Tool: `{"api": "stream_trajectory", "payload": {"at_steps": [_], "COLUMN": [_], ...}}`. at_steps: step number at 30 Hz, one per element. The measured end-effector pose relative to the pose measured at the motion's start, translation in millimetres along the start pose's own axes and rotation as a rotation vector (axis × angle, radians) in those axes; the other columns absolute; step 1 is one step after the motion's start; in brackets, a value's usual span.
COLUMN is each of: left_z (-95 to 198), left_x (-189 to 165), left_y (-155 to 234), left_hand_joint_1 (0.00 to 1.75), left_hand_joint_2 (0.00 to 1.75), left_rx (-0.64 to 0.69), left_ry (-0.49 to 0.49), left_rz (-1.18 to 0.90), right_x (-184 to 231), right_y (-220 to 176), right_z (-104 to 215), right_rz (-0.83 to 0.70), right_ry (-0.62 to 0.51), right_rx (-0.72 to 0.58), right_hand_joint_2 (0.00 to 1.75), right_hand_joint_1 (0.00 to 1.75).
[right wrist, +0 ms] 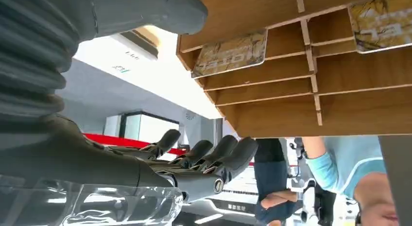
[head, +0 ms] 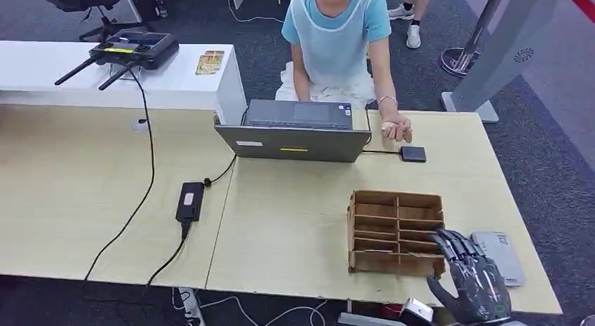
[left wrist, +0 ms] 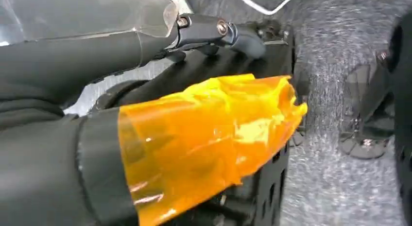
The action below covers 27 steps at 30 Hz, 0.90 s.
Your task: Pass the card to the sensor for recognition and then transmit it.
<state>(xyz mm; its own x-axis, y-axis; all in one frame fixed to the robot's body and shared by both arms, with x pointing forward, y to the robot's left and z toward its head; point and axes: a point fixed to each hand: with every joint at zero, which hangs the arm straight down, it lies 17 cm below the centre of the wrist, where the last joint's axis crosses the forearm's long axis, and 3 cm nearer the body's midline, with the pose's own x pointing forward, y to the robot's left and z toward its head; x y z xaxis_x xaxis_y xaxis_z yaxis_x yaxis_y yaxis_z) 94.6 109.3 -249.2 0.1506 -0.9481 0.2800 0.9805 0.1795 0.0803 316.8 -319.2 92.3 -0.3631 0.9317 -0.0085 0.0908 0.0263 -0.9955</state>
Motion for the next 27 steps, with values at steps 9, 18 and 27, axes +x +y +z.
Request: {"api": "stream_trajectory", "payload": {"at_steps": [9, 18, 27], "left_z": [-1.4, -2.0, -2.0], "left_x": [-6.4, -21.6, -22.8], "left_y": [2.4, -2.8, -4.2], "left_hand_joint_1": [0.00, 0.00, 0.00], "left_hand_joint_2": [0.00, 0.00, 0.00], "left_rx": [0.038, 0.057, 0.053], "left_ry": [0.066, 0.130, 0.123], "left_rz": [0.337, 0.600, 0.590], "right_x": [-3.5, -3.3, -3.1], "right_y": [6.7, 12.5, 13.4], "right_z": [3.0, 13.2, 13.8], "right_rz": [-0.004, -0.004, 0.000], "right_ry": [0.028, 0.049, 0.053], "right_rx": [0.006, 0.018, 0.020], "right_hand_joint_2": [1.75, 1.75, 1.75], "right_hand_joint_1": [0.52, 0.51, 0.56]}}
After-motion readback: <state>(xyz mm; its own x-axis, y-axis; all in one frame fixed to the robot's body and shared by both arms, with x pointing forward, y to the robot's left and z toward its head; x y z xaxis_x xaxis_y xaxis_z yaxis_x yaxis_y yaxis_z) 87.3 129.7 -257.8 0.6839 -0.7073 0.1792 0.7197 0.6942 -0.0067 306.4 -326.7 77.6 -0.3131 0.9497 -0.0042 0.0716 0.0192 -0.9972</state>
